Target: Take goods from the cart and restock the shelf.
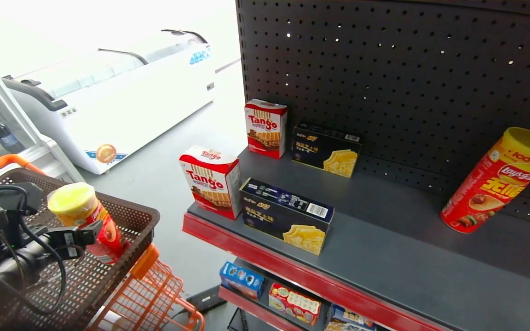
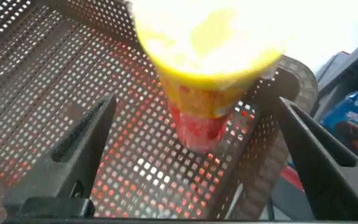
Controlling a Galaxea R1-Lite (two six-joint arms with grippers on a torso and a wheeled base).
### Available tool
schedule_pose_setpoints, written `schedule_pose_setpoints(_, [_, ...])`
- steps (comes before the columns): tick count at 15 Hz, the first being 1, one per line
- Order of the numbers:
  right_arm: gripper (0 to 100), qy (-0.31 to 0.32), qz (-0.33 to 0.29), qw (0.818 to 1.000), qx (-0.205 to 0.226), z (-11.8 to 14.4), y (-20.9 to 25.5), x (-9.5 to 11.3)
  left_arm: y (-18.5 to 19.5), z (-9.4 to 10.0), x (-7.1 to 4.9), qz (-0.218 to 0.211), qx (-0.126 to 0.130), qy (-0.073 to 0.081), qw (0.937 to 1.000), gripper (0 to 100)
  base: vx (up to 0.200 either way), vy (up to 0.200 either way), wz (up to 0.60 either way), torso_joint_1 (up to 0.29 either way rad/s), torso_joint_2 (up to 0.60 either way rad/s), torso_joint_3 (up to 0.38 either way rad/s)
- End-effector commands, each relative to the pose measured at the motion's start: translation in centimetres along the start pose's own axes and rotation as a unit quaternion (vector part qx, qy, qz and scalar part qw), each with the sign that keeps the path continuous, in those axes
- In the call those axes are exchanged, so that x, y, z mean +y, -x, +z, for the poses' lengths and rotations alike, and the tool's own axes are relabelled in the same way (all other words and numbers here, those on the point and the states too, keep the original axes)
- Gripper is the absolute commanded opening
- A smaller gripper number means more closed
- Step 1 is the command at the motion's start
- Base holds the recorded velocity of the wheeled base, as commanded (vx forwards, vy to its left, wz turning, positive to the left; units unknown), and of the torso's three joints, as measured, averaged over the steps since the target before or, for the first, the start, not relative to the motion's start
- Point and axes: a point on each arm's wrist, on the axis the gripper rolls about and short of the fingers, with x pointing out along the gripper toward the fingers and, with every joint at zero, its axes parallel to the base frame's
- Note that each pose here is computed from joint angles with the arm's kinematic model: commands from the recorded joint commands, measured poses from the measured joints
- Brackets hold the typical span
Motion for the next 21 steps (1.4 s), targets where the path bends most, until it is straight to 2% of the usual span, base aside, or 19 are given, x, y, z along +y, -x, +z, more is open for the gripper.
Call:
schedule_pose_setpoints(1, [100,0.0,0.0,1.0,0.0,0.0,0.0,0.0,-3.2,-2.5,-0.5,-0.002,0.033,-0.004,0.9994,100,0.0,0.0,0.0,0.0,0.0,0.0])
schedule_pose_setpoints(3, [100,0.0,0.001,1.0,0.0,0.0,0.0,0.0,-4.5,-3.3,-0.7,-0.002,0.027,-0.003,0.9996,100,0.0,0.0,0.0,0.0,0.0,0.0])
schedule_pose_setpoints(7, [100,0.0,0.0,1.0,0.0,0.0,0.0,0.0,-6.8,-3.8,-0.9,-0.001,-0.01,0.002,0.9999,100,0.0,0.0,0.0,0.0,0.0,0.0])
schedule_pose_setpoints(11, [100,0.0,0.001,1.0,0.0,0.0,0.0,0.0,-8.3,-3.5,-1.1,0.001,-0.044,0.005,0.999,100,0.0,0.0,0.0,0.0,0.0,0.0])
schedule_pose_setpoints(12, [100,0.0,0.0,1.0,0.0,0.0,0.0,0.0,-8.7,-3.0,-1.0,0.002,-0.058,0.005,0.9983,0,0.0,0.0,0.0,0.0,0.0,0.0])
schedule_pose_setpoints(17, [100,0.0,0.001,1.0,0.0,0.0,0.0,0.0,-9.3,-1.9,-1.1,0.002,-0.083,0.0,0.9966,0,0.0,0.0,0.0,0.0,0.0,0.0])
schedule_pose_setpoints(19, [100,0.0,0.001,1.0,0.0,0.0,0.0,0.0,-9.2,-1.2,-1.2,0.002,-0.097,-0.013,0.9952,0,0.0,0.0,0.0,0.0,0.0,0.0])
schedule_pose_setpoints(21, [100,0.0,0.0,1.0,0.0,0.0,0.0,0.0,-8.3,0.5,-1.3,0.0,-0.127,-0.024,0.9916,0,0.0,0.0,0.0,0.0,0.0,0.0])
